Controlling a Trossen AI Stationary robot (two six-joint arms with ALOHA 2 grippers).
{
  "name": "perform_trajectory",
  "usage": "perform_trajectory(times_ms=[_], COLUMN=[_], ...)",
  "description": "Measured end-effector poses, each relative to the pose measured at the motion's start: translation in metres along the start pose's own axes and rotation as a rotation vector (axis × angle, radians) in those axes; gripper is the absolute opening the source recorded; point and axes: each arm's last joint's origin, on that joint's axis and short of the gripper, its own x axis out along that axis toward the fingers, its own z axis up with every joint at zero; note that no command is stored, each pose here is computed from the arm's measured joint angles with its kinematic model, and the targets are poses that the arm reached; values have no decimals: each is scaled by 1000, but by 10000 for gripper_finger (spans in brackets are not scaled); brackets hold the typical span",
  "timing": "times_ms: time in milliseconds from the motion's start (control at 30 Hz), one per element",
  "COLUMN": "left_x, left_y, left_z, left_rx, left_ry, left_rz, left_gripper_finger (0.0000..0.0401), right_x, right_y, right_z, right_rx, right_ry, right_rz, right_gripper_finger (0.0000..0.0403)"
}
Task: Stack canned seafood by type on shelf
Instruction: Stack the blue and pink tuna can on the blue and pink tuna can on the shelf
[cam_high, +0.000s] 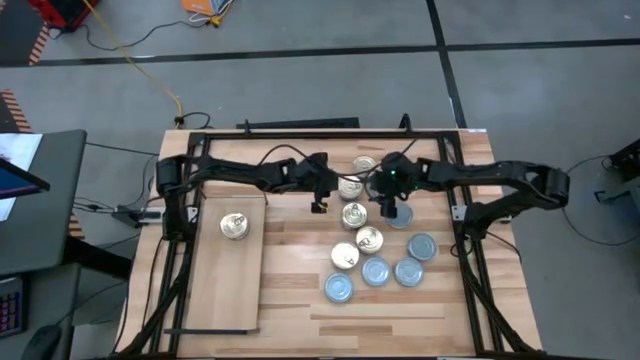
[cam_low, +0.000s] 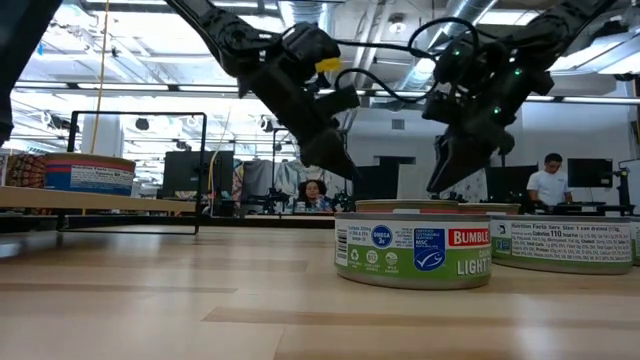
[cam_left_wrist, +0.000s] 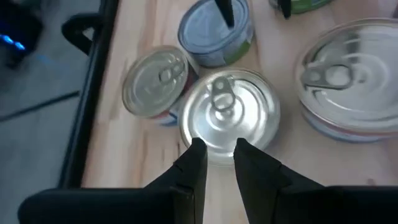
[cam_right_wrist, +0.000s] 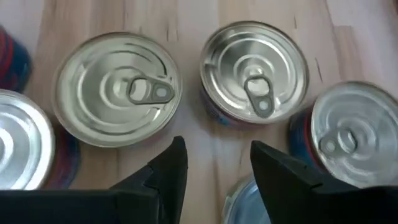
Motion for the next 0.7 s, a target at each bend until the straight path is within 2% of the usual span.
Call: perform_trajectory(times_ms=[133, 333, 533, 700], left_x=[5, 5, 6, 7], left_y=[0, 5, 8, 7], left_z=[1, 2, -3, -6], left_rx=[3, -62, -185, -193], left_ry=[-21, -47, -38, -9], left_rz=[27, 53, 11, -3], left_gripper_finger=[73, 73, 73, 73], right_x=[8, 29, 46, 55], right_y=[-2, -12, -16, -20], right_z=[-2, -5, -13, -14], right_rx=[-37, -16, 15, 32], right_ry=[28, 24, 69, 46], right_rz=[5, -15, -7, -21], right_gripper_finger=[205, 205, 205, 205])
